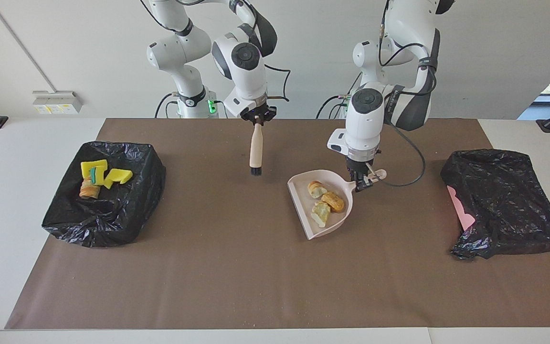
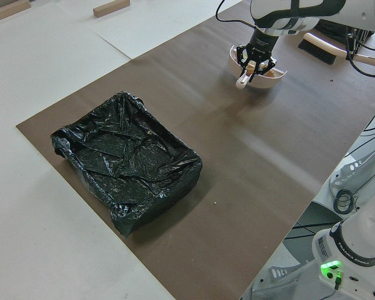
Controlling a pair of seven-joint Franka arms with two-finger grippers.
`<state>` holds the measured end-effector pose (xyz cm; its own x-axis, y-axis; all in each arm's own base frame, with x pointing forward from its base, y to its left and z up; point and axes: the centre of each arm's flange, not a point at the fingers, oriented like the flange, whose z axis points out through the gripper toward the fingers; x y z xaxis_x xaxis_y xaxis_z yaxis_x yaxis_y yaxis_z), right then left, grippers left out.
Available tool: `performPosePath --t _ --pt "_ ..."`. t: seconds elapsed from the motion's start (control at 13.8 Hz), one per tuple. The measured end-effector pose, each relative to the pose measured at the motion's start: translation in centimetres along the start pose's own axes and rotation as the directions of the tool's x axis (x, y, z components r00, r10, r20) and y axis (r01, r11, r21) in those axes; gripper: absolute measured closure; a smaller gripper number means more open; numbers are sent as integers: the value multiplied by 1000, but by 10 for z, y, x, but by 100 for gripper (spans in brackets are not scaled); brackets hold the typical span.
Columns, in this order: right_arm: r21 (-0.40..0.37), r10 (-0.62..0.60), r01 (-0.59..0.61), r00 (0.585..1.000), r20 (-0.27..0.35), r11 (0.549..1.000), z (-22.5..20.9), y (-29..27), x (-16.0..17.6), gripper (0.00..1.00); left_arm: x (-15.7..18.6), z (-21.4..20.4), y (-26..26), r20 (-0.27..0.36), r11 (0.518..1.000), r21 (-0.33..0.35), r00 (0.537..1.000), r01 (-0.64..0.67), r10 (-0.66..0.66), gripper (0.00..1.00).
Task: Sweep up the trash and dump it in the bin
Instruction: 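Carry the dustpan toward the left bag while the right gripper drops the brush, then tip the dustpan over the black bag with the left gripper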
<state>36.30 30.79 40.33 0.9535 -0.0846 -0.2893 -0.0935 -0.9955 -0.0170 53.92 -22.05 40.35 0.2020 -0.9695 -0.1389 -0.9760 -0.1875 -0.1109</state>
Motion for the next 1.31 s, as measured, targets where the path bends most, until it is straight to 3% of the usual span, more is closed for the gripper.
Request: performPosePath --t 0.22,0.58,0.8,1.09,1.31 --pt "-25 -1 2 1000 9 1000 23 -7 -14 74 -63 -23 -29 28 1000 12 999 17 -17 69" --pt "-28 19 -20 1000 -24 999 49 -31 -43 74 -181 -50 -73 40 999 -42 999 31 -29 69" --pt "-13 21 -22 999 -38 1000 55 -33 -45 74 -264 -55 -94 13 998 -40 999 53 -52 69" --pt "-27 6 -7 999 -42 1000 80 -30 -54 74 -395 -68 -106 -23 997 -12 997 73 -73 69" --pt "-41 -2 1 999 -33 999 88 -26 -56 74 -481 -74 -102 39 991 57 991 125 -127 69"
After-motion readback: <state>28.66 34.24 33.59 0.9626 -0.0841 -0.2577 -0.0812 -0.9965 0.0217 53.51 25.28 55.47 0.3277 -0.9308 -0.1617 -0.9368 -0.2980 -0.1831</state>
